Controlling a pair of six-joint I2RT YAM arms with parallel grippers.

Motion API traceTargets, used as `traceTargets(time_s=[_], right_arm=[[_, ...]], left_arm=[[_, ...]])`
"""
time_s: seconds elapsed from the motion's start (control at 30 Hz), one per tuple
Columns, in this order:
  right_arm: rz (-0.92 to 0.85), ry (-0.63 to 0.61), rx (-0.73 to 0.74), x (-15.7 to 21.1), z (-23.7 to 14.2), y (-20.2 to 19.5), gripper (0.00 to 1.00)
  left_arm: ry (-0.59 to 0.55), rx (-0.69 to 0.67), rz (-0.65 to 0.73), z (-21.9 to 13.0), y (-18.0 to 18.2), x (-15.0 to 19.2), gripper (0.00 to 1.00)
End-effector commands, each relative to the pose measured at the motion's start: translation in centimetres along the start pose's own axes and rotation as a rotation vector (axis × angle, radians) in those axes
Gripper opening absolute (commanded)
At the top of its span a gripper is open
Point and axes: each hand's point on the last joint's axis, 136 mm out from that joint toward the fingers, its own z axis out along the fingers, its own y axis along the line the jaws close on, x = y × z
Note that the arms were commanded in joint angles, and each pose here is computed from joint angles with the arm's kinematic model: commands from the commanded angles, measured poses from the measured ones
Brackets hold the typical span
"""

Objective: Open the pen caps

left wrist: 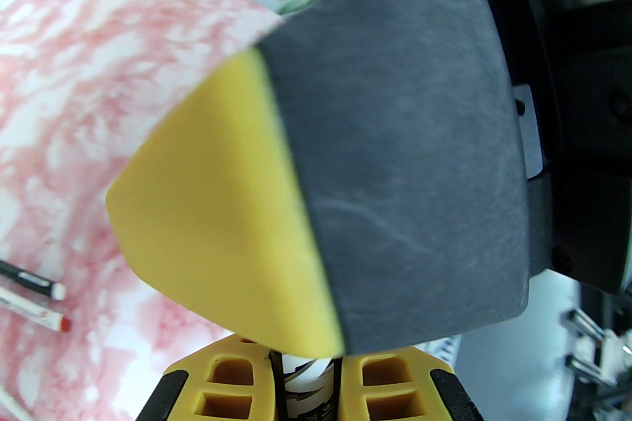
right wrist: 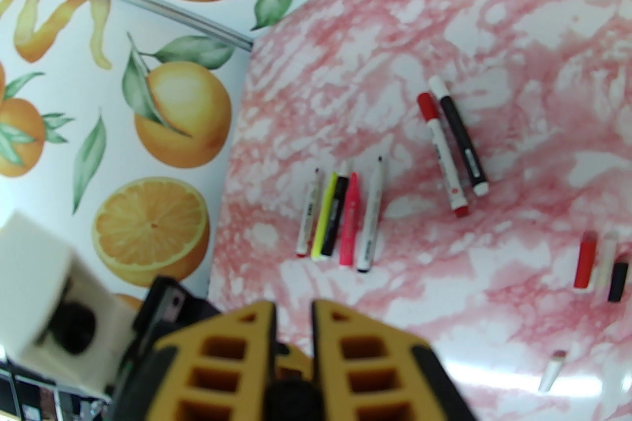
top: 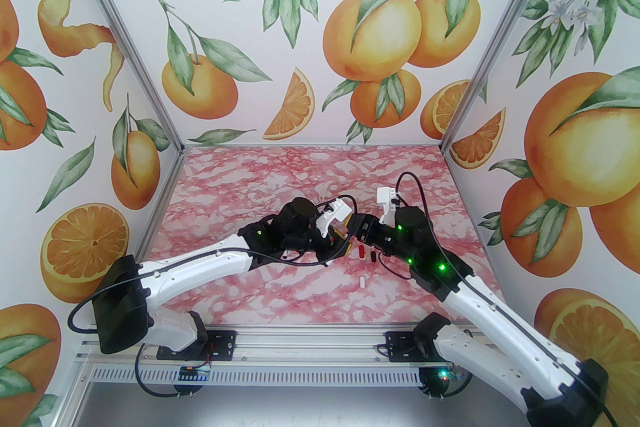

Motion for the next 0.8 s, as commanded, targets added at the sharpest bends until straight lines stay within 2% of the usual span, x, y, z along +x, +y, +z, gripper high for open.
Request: traceTargets(time_s=[0.0, 0.13, 0.27, 0.43, 0.57, 0.77], right_arm=[[0.034, -0.214, 0.136, -5.3, -0.8, -2.0, 0.07], [0.058, -0.234, 0.160, -6.2, -0.8, -2.5, 0.07], [0.034, -0.222, 0.094, -6.5, -0.6, -1.5, 0.08], [-0.086, -0.094, 0.041, -3.8, -0.2, -1.2, 0.09], [-0.140, 0.001, 0.153, -0.3, -1.0, -5.0, 0.10], [-0.256, 0.156, 0.398, 5.1, -2.5, -10.9, 0.11]], left_arm=[[0.101, -0.058, 0.052, -0.8, -0.5, 2.9, 0.00], [0.098, -0.106, 0.076, -1.1, -0.2, 3.1, 0.00], [0.080, -0.073, 0.043, -1.4, -0.4, 3.0, 0.00], [0.019, -0.069, -0.034, -3.1, 0.9, 2.1, 0.00], [-0.033, -0.153, -0.109, -4.8, 3.6, 1.8, 0.00], [-0.108, -0.250, -0.201, -6.7, 6.5, 1.9, 0.00]])
